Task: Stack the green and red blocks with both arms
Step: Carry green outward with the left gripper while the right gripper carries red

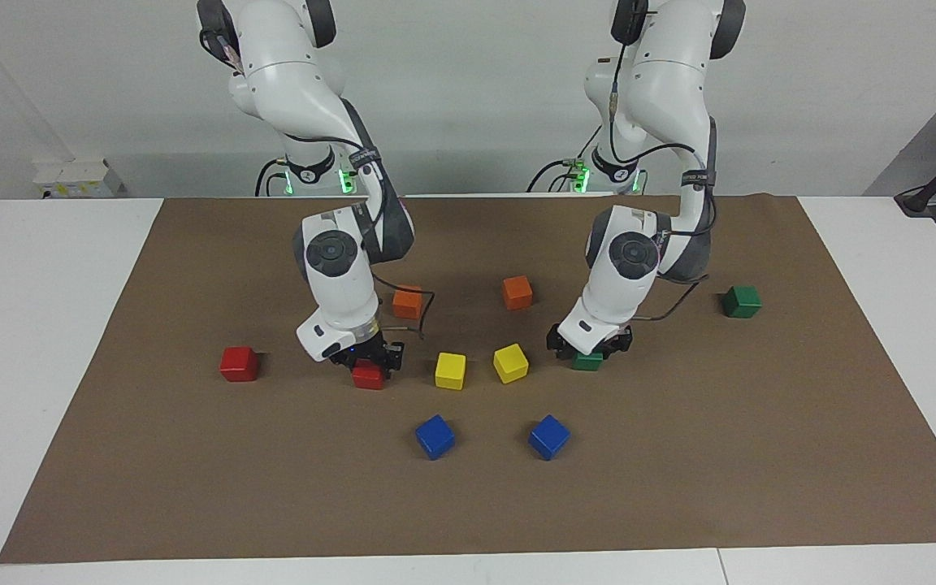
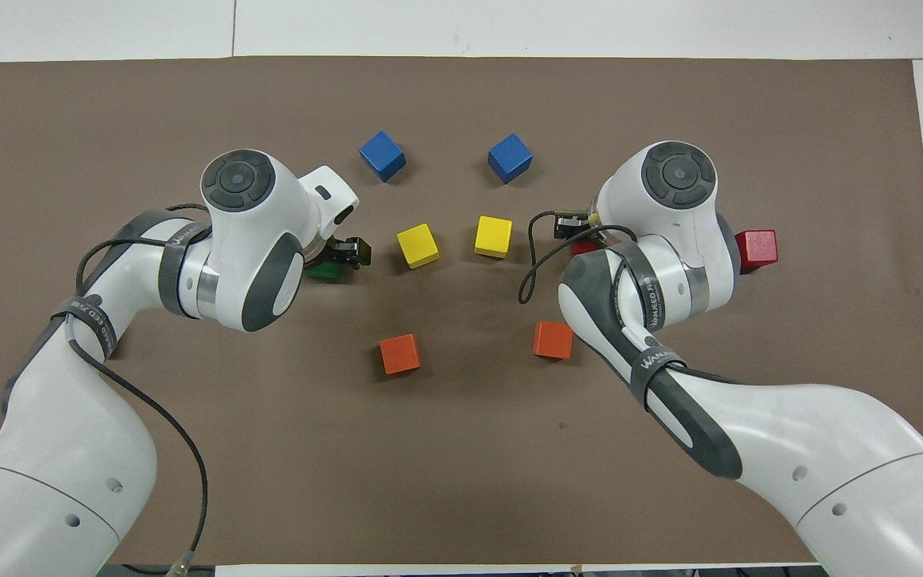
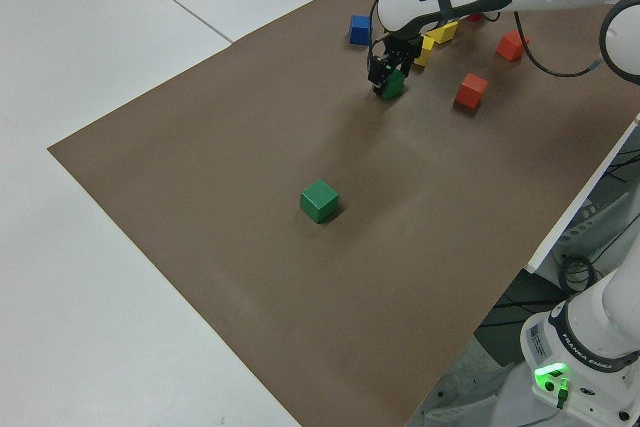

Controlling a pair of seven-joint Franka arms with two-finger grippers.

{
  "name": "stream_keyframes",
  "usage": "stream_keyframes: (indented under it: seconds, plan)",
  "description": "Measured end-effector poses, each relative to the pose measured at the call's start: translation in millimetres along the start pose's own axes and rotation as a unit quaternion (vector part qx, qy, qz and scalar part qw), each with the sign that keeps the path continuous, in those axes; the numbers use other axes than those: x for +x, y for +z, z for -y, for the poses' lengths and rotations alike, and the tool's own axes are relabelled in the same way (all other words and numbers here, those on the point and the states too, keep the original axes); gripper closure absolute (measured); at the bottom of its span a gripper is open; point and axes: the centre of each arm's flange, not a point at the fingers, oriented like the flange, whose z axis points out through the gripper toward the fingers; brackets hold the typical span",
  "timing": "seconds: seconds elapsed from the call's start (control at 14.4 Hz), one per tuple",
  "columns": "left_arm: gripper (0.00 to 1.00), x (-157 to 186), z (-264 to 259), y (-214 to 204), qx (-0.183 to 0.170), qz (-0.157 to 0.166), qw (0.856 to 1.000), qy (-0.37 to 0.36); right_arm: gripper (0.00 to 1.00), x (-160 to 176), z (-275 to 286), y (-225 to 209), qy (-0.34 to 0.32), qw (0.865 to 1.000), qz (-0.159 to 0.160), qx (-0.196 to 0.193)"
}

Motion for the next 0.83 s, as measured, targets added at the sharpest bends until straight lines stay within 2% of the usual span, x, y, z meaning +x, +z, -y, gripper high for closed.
stream_keyframes:
  seconds: [0.07,0.21,0.42,0.56,0.83]
  plan:
    - [0.45,0.3,1.5,-0.9,0.001,0.000,1.000,0.000,0.45,10.6,-15.2,-23.6,-0.008,1.000,0.005,-0.003]
    - [0.45,1.3,5.6,-6.1,0.004,0.002,1.000,-0.004,0.45,28.3,-62.6,-78.0,-0.033,0.999,0.002,-0.001]
    - [0.45,6.5,25.9,-41.8,0.005,0.001,1.000,-0.020,0.45,25.0,-146.5,-127.0,-0.068,0.998,0.011,-0.001]
    - [0.45,3.5,59.1,-80.4,0.007,0.006,0.999,-0.037,0.45,17.9,-192.4,-127.5,-0.072,0.997,0.013,0.000]
    - [0.45,-26.0,156.0,-154.3,0.005,0.030,0.999,-0.015,0.45,13.5,-264.5,-93.4,-0.074,0.997,-0.015,-0.002]
